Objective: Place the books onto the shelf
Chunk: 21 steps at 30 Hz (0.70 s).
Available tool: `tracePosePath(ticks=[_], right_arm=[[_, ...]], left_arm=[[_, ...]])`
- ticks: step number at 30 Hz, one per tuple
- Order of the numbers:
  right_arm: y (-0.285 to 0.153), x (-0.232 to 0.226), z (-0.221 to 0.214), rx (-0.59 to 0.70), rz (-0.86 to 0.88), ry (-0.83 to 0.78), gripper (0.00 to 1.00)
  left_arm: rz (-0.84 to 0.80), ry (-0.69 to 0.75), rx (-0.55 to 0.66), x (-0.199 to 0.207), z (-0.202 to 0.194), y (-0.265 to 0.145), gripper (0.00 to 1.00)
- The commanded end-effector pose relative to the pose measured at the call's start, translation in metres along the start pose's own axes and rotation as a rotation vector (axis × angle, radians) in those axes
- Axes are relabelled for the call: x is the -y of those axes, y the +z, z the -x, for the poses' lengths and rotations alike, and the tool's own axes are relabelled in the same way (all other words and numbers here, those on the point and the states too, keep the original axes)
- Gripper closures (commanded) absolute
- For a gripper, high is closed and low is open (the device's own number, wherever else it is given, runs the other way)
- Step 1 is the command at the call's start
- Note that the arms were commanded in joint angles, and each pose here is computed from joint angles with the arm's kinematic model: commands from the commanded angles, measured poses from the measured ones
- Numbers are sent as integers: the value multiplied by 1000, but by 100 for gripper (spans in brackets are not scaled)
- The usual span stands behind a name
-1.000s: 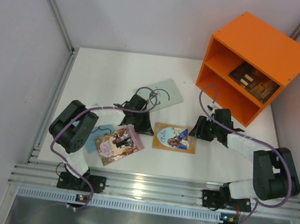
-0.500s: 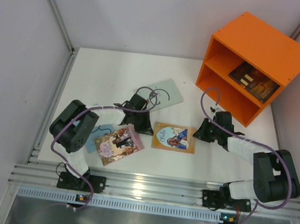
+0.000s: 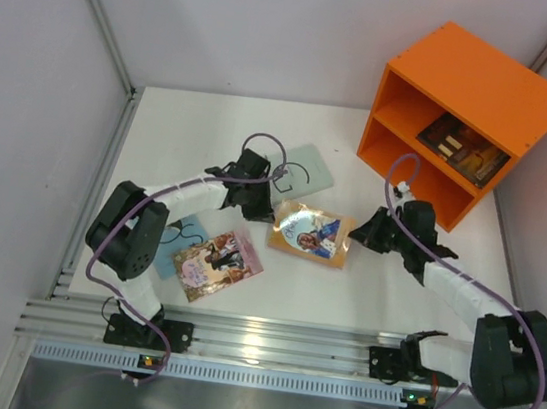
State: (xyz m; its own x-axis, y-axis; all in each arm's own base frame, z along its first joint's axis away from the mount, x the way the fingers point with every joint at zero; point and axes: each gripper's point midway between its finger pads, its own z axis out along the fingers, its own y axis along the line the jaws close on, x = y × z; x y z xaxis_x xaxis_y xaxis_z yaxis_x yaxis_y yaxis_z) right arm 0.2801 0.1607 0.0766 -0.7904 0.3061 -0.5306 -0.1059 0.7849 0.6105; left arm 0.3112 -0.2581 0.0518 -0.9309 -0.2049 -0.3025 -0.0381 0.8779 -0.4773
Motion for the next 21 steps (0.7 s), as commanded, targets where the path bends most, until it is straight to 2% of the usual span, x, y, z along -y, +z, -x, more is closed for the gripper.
tracePosePath(ticks=[1, 3, 4, 5, 6, 9, 12, 15, 16, 17, 18, 21], right_arm=[[-14, -24, 18, 83, 71, 38, 100], [-20, -27, 25, 116, 69, 46, 100], [-21, -28, 26, 128, 66, 66, 100], [-23, -29, 28, 138, 69, 77, 100], [-23, -32, 29, 143, 80, 85, 100], [-24, -34, 30, 154, 90, 122, 100], [-23, -32, 29, 165, 87, 166, 100], [-24, -33, 29, 181, 97, 214, 100], [-24, -32, 29, 185, 99, 243, 100], [-25, -34, 30, 191, 101, 251, 100], [-25, -33, 30, 198, 95, 258, 100], [-29, -36, 30, 206, 92, 270, 100]], left_arm=[[-42, 37, 93, 21, 33, -28, 93], [-17, 38, 105, 19, 37, -33, 85], [-10, 40, 111, 17, 38, -35, 79], [-2, 37, 121, 15, 40, -38, 65], [9, 36, 136, 13, 43, -44, 58], [28, 36, 179, 10, 50, -58, 44], [17, 16, 194, 10, 48, -71, 39], [-114, -47, 178, 26, 31, -84, 30], [-196, -65, 214, 39, 36, -89, 28], [-245, -99, 153, 36, 12, -83, 26], [-310, -179, 165, 45, 10, -96, 25], [-428, -299, 152, 52, -9, -99, 23]])
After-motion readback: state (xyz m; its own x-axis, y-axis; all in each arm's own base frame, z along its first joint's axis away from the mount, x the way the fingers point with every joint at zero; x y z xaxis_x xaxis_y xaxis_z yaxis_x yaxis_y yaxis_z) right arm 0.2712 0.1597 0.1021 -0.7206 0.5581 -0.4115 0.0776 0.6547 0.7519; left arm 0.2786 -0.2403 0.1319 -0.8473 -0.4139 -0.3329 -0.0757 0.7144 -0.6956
